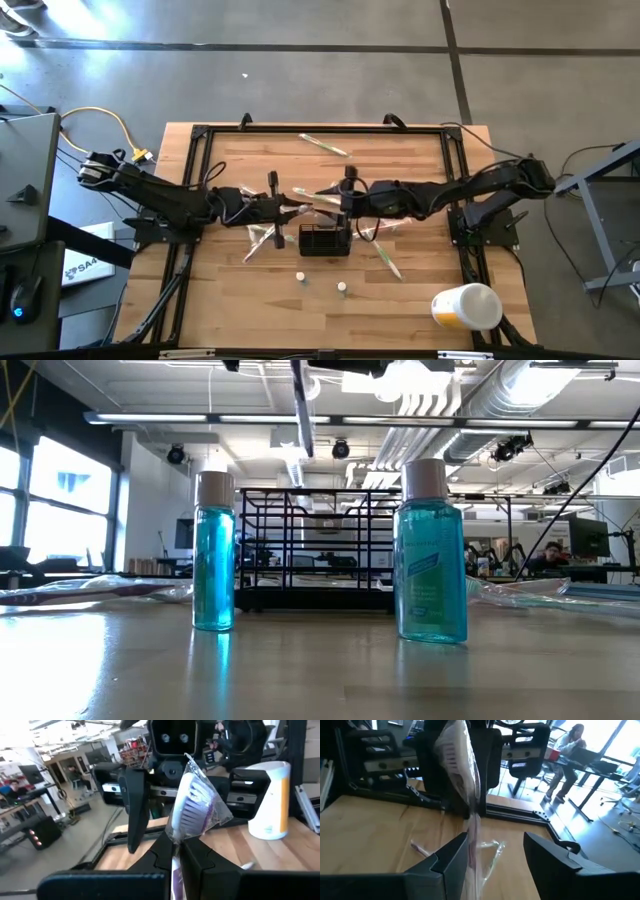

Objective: Pick & Place toothbrushing station
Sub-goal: Put the violet toothbrush into the wire organizer

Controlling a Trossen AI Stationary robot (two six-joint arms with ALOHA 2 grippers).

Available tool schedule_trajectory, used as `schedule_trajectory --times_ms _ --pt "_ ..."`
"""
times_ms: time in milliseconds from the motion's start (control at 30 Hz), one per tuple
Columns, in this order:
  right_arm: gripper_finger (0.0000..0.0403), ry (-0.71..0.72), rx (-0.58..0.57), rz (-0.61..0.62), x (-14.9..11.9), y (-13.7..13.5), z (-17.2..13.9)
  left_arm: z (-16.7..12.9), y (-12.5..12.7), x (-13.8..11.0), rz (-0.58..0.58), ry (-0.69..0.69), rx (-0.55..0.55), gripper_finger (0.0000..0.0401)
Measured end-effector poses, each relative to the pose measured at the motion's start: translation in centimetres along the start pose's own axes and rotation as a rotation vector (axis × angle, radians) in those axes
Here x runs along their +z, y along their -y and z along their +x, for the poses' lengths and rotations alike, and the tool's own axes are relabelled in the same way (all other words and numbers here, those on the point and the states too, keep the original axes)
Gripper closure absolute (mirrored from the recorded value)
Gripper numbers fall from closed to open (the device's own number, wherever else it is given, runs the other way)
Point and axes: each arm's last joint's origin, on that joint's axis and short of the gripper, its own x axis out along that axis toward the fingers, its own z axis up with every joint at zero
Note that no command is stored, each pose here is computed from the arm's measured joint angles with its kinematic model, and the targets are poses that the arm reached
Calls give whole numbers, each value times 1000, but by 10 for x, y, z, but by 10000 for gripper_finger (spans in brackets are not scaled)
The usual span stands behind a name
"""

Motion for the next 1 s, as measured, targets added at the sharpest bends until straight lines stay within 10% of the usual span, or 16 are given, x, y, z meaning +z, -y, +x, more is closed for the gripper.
schedule_trajectory --times_ms 1000 --pt "263 117 98 -64 2 16 11 6 -13 2 -47 56 88 394"
